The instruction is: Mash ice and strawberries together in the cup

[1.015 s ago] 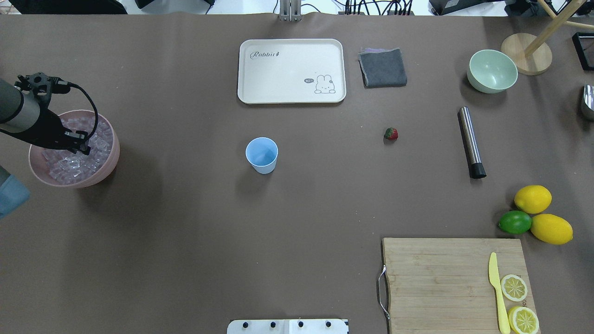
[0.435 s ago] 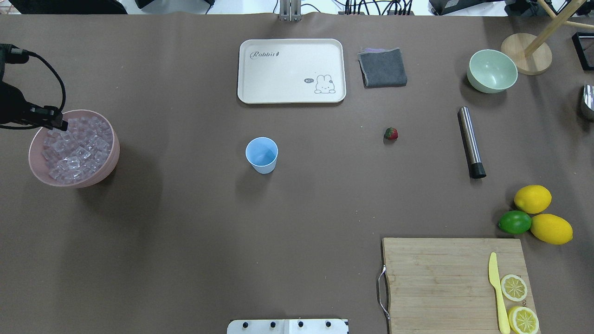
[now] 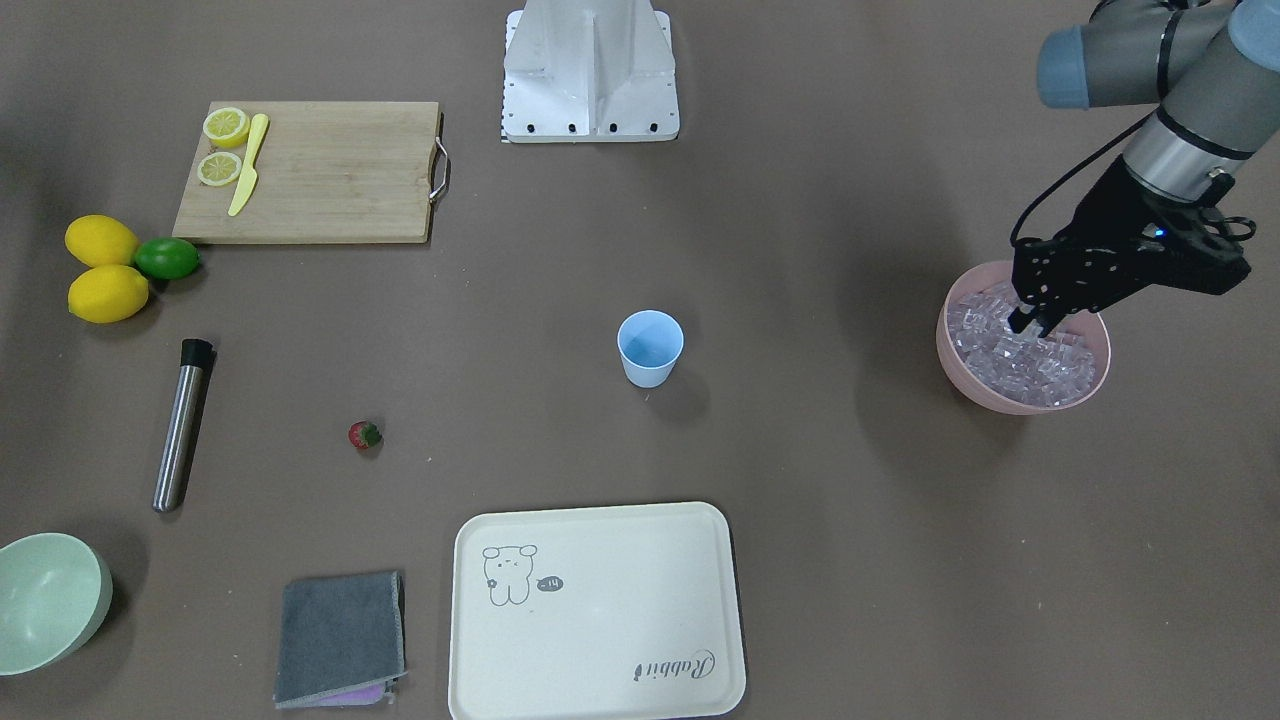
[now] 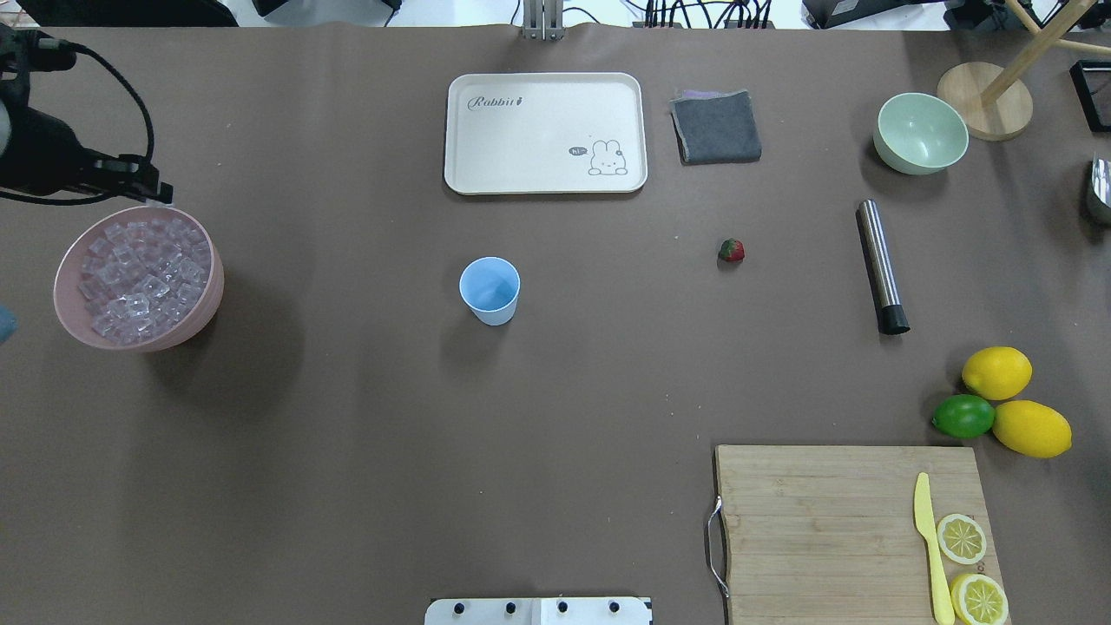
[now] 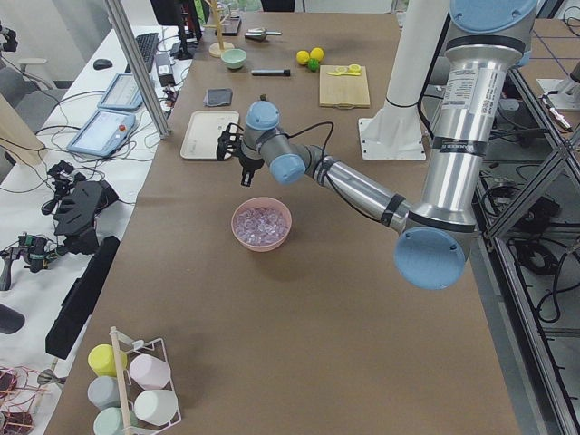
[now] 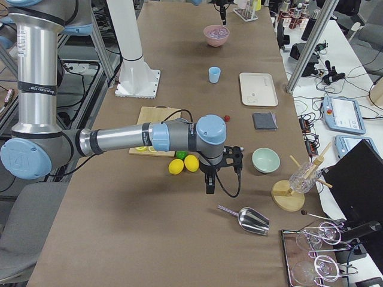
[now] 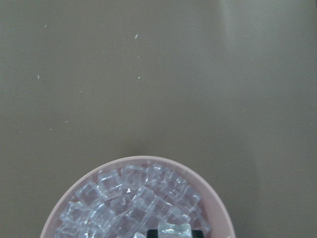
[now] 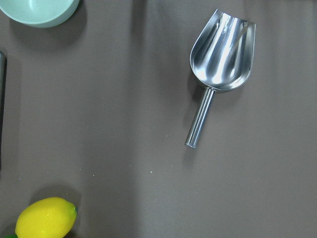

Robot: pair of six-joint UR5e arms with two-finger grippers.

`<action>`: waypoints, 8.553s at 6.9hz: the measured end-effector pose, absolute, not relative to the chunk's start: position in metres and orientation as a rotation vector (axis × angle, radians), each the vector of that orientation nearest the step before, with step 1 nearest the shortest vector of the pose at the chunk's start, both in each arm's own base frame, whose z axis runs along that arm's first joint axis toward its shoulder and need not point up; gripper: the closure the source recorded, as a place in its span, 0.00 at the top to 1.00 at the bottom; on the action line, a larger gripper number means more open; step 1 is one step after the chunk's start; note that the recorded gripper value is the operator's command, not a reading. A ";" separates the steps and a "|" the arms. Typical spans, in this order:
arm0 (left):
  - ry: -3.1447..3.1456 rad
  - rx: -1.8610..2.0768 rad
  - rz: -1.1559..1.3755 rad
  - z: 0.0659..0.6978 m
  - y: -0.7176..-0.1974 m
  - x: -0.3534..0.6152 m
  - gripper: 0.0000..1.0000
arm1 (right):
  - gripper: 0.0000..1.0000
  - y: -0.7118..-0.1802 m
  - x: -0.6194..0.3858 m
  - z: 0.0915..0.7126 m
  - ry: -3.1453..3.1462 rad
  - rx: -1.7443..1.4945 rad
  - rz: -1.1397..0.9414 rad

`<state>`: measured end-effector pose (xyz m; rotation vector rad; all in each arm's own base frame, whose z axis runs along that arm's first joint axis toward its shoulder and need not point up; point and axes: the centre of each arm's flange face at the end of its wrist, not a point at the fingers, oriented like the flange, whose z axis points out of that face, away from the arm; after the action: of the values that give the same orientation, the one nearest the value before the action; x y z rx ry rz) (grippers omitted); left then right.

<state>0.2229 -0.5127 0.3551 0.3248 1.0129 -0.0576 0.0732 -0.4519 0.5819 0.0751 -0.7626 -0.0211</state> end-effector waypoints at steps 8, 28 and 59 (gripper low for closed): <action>1.144 0.381 -0.156 0.200 -0.430 0.497 0.00 | 1.00 -0.451 0.074 0.586 -0.752 0.068 -0.018; 0.706 0.323 -0.003 0.311 -0.478 0.312 0.96 | 1.00 -0.456 0.074 0.583 -0.750 0.079 -0.024; 0.676 0.158 0.112 0.496 -0.495 0.281 0.00 | 1.00 -0.464 0.072 0.573 -0.751 0.099 -0.034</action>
<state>0.2809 -0.4955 0.4964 0.1581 0.6764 0.1123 0.0715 -0.4639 0.5729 0.0989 -0.7512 -0.0340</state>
